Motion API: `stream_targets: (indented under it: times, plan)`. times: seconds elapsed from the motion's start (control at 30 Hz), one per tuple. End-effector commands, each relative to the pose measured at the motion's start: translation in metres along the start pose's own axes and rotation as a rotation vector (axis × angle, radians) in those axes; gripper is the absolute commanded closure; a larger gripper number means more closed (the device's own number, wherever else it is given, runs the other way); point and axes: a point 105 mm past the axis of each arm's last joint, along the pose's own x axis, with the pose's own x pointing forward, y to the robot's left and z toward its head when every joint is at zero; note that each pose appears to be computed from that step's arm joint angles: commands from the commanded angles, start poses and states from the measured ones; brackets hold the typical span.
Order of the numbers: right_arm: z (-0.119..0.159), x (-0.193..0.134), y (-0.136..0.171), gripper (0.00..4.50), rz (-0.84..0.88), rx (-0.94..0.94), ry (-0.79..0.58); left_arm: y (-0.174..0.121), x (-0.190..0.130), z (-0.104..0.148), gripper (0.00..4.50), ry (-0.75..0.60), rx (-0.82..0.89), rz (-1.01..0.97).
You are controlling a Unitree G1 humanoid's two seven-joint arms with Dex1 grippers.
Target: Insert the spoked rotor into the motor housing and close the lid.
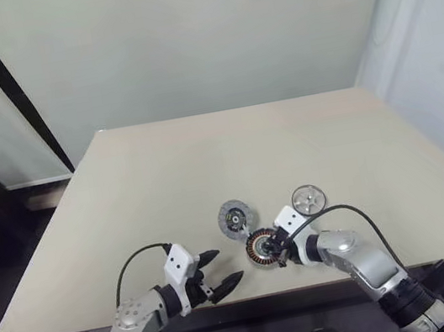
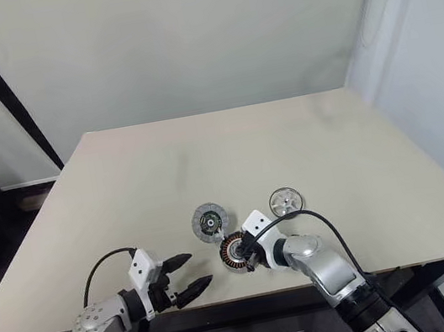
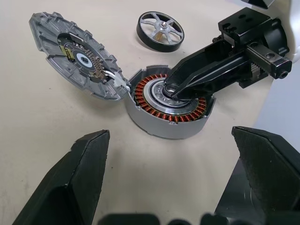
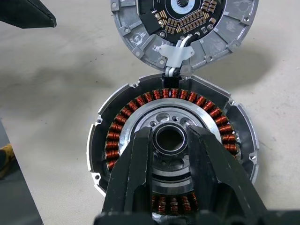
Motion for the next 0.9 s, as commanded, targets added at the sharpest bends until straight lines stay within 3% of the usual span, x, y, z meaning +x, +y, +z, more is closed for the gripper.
stream_targets:
  times: [0.03,0.43,0.47,0.67,0.9]
  plan:
    - [0.012,0.0,-0.004,3.71,-0.014,-0.019,-0.045,-0.004,0.001,0.012,0.0,-0.029,0.044,-0.013]
    - [0.01,0.001,-0.004,3.71,-0.012,-0.022,-0.039,-0.003,0.0,0.012,0.0,-0.03,0.044,-0.006]
    - [0.01,0.001,-0.004,2.99,-0.013,-0.024,-0.037,-0.003,0.0,0.012,0.0,-0.03,0.044,-0.006]
    - [0.018,-0.001,-0.006,1.07,-0.017,0.006,-0.07,-0.002,0.0,0.011,0.0,-0.03,0.043,-0.004]
    - [0.037,-0.013,-0.005,1.07,0.0,0.023,-0.129,-0.002,0.001,0.011,0.0,-0.028,0.043,-0.006]
